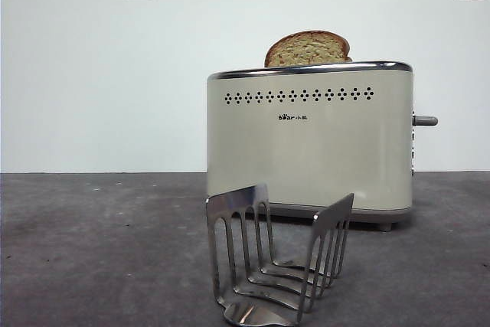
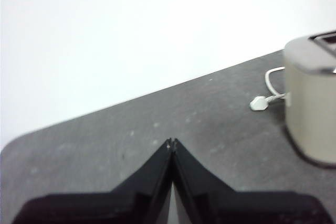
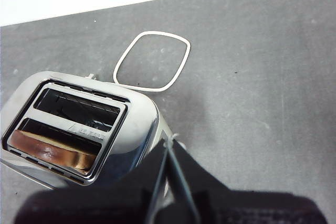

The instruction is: Pick up a slice of bread from the rack,put the bread on the toaster,press the button

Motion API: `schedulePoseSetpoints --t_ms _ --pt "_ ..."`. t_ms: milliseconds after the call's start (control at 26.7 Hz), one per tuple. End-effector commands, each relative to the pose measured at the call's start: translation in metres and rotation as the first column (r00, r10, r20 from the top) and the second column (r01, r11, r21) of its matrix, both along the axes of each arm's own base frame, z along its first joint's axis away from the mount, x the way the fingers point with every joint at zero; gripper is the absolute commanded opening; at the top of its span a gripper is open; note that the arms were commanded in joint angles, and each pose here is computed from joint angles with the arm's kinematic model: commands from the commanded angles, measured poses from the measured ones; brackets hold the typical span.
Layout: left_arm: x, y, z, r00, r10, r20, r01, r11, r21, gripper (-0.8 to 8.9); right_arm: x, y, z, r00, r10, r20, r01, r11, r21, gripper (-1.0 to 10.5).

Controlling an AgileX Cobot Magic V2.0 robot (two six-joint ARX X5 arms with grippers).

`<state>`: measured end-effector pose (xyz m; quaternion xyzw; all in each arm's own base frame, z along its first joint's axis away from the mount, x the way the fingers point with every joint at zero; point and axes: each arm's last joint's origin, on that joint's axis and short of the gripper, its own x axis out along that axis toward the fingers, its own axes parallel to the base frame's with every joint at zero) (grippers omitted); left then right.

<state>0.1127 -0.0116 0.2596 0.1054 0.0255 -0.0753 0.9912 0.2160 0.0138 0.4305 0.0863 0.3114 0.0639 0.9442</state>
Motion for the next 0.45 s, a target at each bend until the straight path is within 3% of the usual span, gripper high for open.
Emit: schedulePoseSetpoints --t_ms 37,187,450 --pt "-0.004 0.004 -0.039 0.999 0.036 0.003 -0.036 0.996 -0.077 -0.04 0.001 0.000 0.000 1.000 -0.001 0.003 0.001 1.000 -0.001 0.0" --pt "-0.009 0.010 -0.084 0.996 0.094 0.000 -0.093 0.980 -0.177 -0.04 0.001 0.000 0.000 1.000 -0.001 0.002 0.001 1.000 -0.001 0.0" --pt "-0.016 0.013 -0.104 0.989 0.135 -0.065 -0.144 0.973 -0.180 -0.04 0.001 0.000 0.000 1.000 -0.001 0.002 0.001 1.000 -0.001 0.0"
